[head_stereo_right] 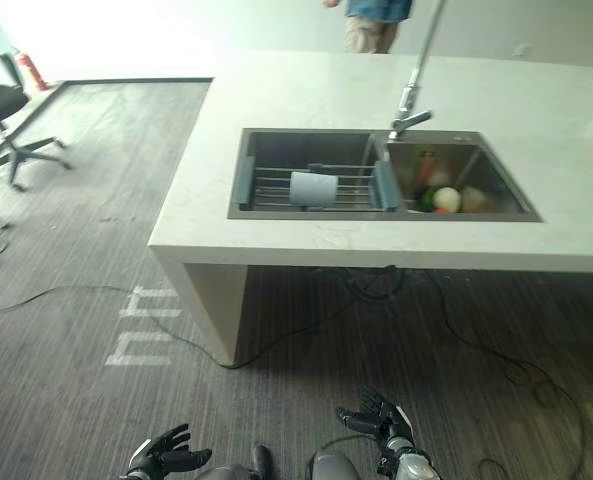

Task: Place the dishes in the dishwasher.

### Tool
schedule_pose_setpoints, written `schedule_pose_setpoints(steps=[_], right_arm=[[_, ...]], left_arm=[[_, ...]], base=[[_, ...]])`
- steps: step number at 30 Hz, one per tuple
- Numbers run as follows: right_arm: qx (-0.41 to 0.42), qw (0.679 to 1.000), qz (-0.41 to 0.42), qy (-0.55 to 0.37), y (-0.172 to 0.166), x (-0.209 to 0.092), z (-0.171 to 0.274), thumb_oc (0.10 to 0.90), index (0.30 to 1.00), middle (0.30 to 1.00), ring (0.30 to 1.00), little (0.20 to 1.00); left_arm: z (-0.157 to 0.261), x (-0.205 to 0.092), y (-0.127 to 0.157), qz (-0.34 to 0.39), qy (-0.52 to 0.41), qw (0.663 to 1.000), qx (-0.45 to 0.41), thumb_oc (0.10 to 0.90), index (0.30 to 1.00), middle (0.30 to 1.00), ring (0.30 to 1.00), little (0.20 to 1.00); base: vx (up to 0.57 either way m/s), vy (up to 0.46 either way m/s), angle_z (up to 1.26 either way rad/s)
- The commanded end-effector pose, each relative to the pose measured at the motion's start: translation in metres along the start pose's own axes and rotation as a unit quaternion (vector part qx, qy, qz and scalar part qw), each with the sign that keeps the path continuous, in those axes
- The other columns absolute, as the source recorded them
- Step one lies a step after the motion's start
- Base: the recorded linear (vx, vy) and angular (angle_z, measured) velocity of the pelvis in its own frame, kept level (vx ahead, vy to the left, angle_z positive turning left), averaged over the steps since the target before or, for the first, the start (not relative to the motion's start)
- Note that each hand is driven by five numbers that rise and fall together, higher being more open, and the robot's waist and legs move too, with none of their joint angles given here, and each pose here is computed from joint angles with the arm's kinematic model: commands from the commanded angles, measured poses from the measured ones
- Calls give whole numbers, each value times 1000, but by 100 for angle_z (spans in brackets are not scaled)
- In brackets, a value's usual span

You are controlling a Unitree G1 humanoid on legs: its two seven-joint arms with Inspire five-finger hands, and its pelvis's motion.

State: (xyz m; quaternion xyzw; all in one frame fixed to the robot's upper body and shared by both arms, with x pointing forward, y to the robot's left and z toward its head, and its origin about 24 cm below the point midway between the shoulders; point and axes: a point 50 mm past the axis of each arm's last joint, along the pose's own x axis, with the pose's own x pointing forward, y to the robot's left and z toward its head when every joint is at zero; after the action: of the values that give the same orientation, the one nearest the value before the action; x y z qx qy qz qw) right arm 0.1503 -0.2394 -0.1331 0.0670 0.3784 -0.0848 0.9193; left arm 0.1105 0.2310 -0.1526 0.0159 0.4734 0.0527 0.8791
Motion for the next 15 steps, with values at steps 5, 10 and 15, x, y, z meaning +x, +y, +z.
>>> schedule_pose_setpoints(steps=[5, 10, 15], right_arm=[[-38, 998, -1, -39, -20, -1, 20, 800, 900, 900, 900, 900], [-82, 996, 13, -21, -17, 2, 22, 800, 900, 900, 900, 900], [-81, 996, -6, -22, -29, 1, 28, 800, 900, 900, 900, 900]], left_arm=[[10, 0, 11, 22, -30, 999, -15, 800, 900, 900, 900, 900], [-4, -4, 10, 30, -9, 999, -40, 800, 900, 900, 900, 900], [15, 2, 3, 10, -32, 999, -33, 800, 900, 900, 900, 900]], base=[[240, -405, -20], [293, -411, 16], [124, -246, 18]])
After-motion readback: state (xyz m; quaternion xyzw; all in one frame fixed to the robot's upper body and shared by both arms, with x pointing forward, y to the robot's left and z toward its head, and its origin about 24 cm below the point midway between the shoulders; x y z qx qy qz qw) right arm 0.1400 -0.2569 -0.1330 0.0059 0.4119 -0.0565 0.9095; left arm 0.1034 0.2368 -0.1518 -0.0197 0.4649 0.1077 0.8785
